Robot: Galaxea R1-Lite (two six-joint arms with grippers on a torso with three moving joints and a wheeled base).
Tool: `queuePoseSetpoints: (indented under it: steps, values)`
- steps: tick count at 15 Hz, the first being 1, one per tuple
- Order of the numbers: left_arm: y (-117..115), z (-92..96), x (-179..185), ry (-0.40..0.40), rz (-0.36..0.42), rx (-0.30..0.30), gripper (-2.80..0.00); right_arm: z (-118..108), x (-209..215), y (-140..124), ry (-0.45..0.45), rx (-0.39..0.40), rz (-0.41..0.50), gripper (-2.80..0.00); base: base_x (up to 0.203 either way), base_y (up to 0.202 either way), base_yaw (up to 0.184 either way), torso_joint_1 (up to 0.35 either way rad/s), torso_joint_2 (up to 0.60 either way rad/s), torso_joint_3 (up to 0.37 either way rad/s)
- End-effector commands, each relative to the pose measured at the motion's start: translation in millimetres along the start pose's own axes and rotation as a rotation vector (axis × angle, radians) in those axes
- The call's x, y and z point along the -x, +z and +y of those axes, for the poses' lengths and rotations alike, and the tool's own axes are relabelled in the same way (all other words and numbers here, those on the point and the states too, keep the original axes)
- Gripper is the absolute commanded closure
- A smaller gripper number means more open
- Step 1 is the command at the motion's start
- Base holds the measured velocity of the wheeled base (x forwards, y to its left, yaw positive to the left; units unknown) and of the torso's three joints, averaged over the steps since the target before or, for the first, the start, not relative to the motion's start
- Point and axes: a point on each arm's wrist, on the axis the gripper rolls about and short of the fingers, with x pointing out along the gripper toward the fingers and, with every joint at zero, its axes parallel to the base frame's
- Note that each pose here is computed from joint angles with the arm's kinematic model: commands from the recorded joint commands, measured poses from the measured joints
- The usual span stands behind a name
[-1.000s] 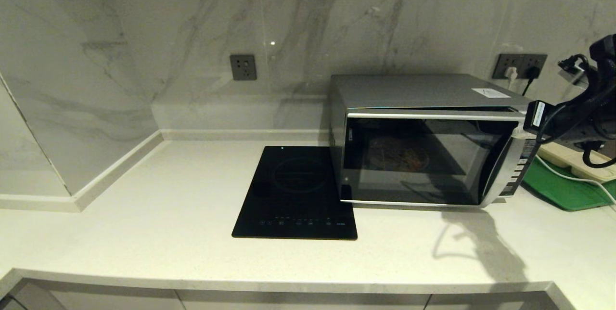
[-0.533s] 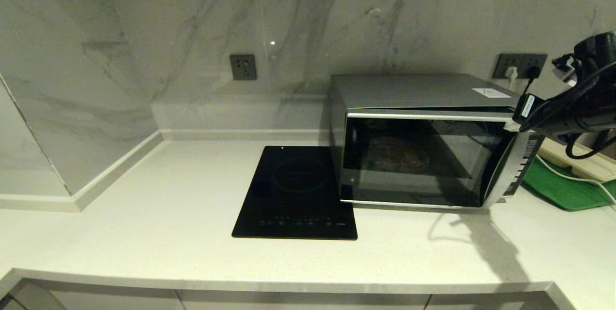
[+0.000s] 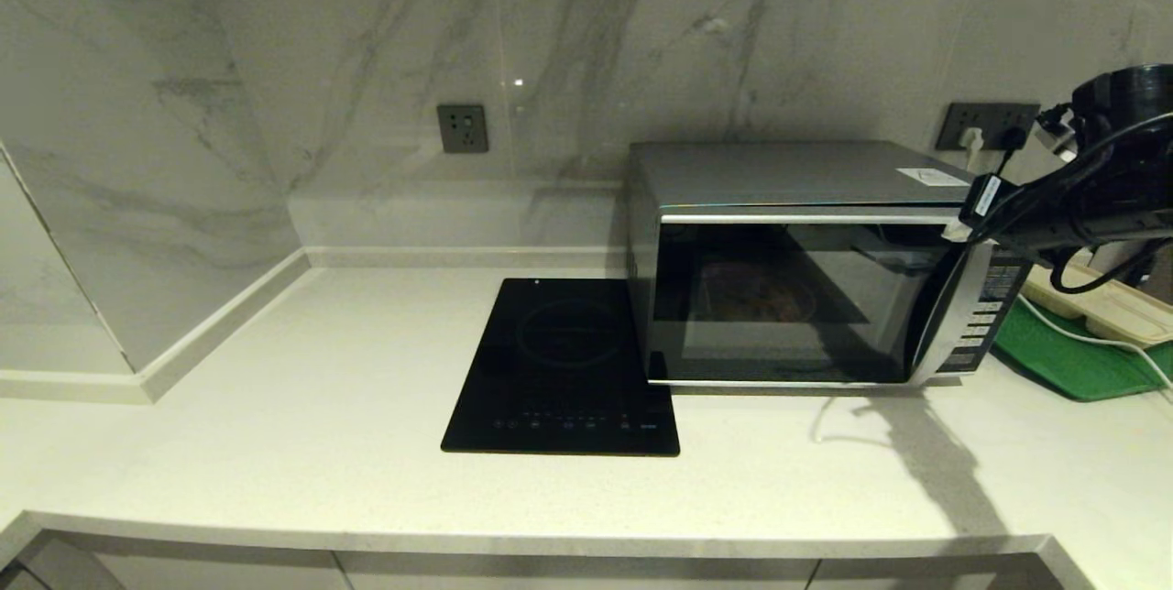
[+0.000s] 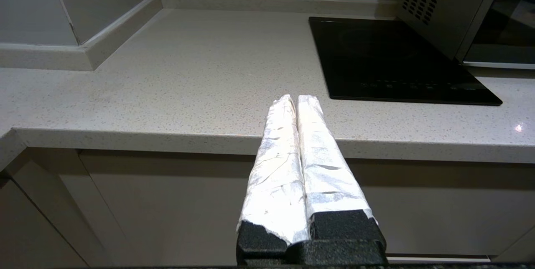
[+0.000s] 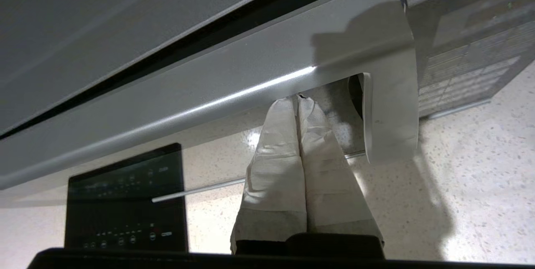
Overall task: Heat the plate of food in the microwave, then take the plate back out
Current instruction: Close the microwave oven, then open the microwave oven
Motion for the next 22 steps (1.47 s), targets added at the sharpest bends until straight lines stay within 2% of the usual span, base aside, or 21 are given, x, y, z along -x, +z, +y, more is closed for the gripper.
queuePoseSetpoints:
  steps: [1,5,8,13,16,20,22]
  values:
    - [-0.1,0.0,0.0,0.001,0.000,0.000,0.00,-1.0,-12.9,1.9,0.002,-0.003,0.000,0.00,0.000,0.000,0.000,0.000,0.00,0.000]
    - [-0.1,0.0,0.0,0.001,0.000,0.000,0.00,0.4,-26.4,8.1,0.012,-0.030,-0.014,0.00,0.000,0.000,0.000,0.000,0.00,0.000]
    - [-0.1,0.0,0.0,0.000,0.000,0.000,0.00,-0.4,-27.9,5.5,0.040,-0.034,0.012,0.00,0.000,0.000,0.000,0.000,0.00,0.000]
    - [-0.1,0.0,0.0,0.000,0.000,0.000,0.00,10.9,32.4,0.7,0.173,-0.014,0.044,0.00,0.000,0.000,0.000,0.000,0.00,0.000]
    - [0.0,0.0,0.0,0.000,0.000,0.000,0.00,22.8,69.3,-22.3,0.197,0.083,0.176,0.00,0.000,0.000,0.000,0.000,0.00,0.000]
    - [0.1,0.0,0.0,0.000,-0.001,0.001,0.00,62.3,85.9,-57.9,0.298,0.191,0.276,0.00,0.000,0.000,0.000,0.000,0.00,0.000]
    - [-0.1,0.0,0.0,0.000,0.000,0.000,0.00,70.8,99.2,-79.6,0.326,0.225,0.335,0.00,0.000,0.000,0.000,0.000,0.00,0.000]
